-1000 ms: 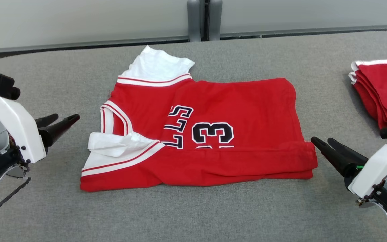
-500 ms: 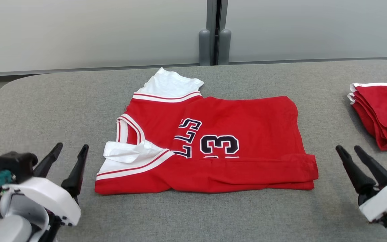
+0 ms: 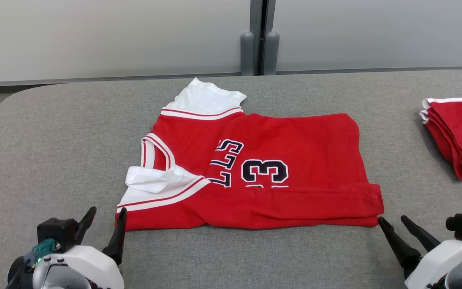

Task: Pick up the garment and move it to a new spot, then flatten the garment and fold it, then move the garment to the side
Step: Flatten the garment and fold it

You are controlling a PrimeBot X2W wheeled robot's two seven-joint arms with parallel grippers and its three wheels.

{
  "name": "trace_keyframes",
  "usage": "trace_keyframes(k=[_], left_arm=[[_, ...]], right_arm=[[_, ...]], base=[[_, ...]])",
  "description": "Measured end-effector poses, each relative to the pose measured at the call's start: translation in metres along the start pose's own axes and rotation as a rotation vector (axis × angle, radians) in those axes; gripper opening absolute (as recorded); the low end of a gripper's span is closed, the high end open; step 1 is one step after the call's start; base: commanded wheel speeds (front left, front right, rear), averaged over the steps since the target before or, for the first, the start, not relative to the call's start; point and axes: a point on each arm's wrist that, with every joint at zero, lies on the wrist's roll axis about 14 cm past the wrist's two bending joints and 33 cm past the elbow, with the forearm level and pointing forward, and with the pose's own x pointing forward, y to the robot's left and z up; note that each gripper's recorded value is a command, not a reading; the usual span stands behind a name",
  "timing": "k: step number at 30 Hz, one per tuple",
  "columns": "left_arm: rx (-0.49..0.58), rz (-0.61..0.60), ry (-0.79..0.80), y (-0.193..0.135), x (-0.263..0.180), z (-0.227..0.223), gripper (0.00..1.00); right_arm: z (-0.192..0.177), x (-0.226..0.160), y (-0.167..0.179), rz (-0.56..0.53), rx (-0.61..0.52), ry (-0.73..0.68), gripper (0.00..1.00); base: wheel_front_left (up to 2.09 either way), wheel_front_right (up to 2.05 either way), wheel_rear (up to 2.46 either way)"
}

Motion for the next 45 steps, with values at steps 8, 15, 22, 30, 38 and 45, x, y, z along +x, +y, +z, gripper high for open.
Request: trace_keyframes(k=[8, 15, 22, 30, 38, 45], left_arm=[[0.040, -0.053, 0.126, -0.004, 0.018, -0.021, 1.00], [0.032, -0.069, 0.308, -0.002, 0.025, -0.057, 1.00], [0.013, -0.085, 0.394, -0.004, 0.033, -0.070, 1.00], [0.007, -0.087, 0.478, -0.003, 0.038, -0.074, 0.29], [0.009, -0.094, 0.469, 0.000, 0.033, -0.067, 0.00], [0.029, -0.132, 0.473, -0.007, 0.006, -0.064, 0.00]], right_arm=[[-0.014, 0.018, -0.001, -0.015, 0.007, 0.089, 1.00], [-0.026, 0.025, 0.003, -0.011, 0.022, 0.153, 1.00], [-0.028, 0.034, 0.005, -0.001, 0.023, 0.178, 1.00], [-0.032, 0.041, 0.013, 0.025, 0.024, 0.214, 0.00], [-0.024, 0.037, 0.019, 0.046, 0.005, 0.200, 0.00], [-0.010, 0.018, 0.011, 0.044, -0.052, 0.200, 0.00]], base=[[0.00, 0.00, 0.00], [0.00, 0.00, 0.00], [0.00, 0.00, 0.00], [0.00, 0.00, 0.00], [0.00, 0.00, 0.00], [0.00, 0.00, 0.00]])
